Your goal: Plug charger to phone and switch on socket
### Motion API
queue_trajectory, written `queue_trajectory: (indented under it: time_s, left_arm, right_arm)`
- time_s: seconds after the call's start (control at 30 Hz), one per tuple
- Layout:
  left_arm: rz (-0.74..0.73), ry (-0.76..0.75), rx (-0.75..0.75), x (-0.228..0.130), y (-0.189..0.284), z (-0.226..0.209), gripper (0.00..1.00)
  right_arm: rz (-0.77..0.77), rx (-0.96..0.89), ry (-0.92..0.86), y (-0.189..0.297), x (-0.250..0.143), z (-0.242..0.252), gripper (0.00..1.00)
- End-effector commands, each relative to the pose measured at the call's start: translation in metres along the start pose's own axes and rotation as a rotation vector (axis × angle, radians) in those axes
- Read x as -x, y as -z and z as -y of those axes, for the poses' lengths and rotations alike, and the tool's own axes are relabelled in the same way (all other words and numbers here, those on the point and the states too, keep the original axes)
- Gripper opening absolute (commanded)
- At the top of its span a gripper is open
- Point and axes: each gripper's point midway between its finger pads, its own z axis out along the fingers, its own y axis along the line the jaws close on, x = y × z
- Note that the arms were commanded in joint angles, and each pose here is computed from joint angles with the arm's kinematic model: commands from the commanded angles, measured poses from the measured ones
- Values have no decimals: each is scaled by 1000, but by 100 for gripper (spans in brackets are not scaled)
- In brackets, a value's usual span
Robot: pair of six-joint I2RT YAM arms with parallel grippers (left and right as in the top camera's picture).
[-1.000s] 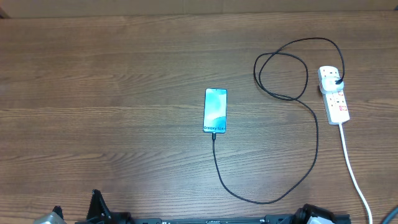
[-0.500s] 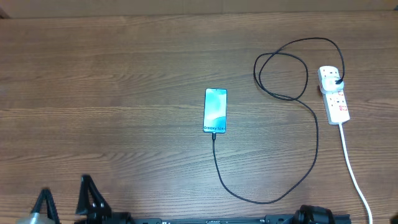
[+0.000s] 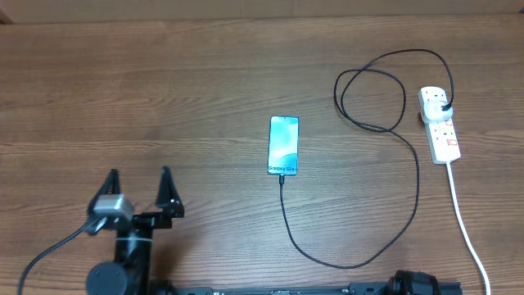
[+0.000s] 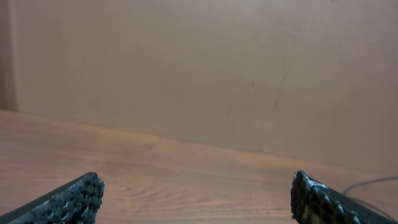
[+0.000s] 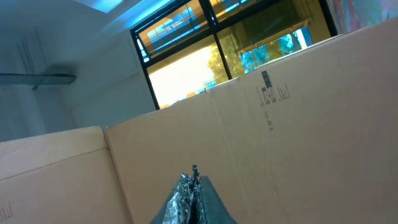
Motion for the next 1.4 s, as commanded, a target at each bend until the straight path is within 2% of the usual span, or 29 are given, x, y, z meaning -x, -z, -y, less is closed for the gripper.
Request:
queue_trajectory:
  time_s: [0.0, 0.3, 0.4, 0.77, 1.37]
  left_arm:
    - [-32, -64, -66, -35, -9, 4, 99]
    - [-95, -123, -66, -78, -16, -5, 100]
    - [-104, -147, -66, -89, -17, -8, 99]
    - [-119, -146, -64, -94, -17, -9, 99]
    - [-166, -177, -52, -106, -16, -13, 100]
  right_arm:
    - [-13, 12, 11, -1, -2, 0, 4]
    - [-22, 70, 21, 7, -4, -14, 4]
    - [14, 98, 44, 26, 0, -28, 4]
    - [174, 73, 125, 81, 15, -50, 4]
    - [286, 135, 194, 144, 11, -84, 4]
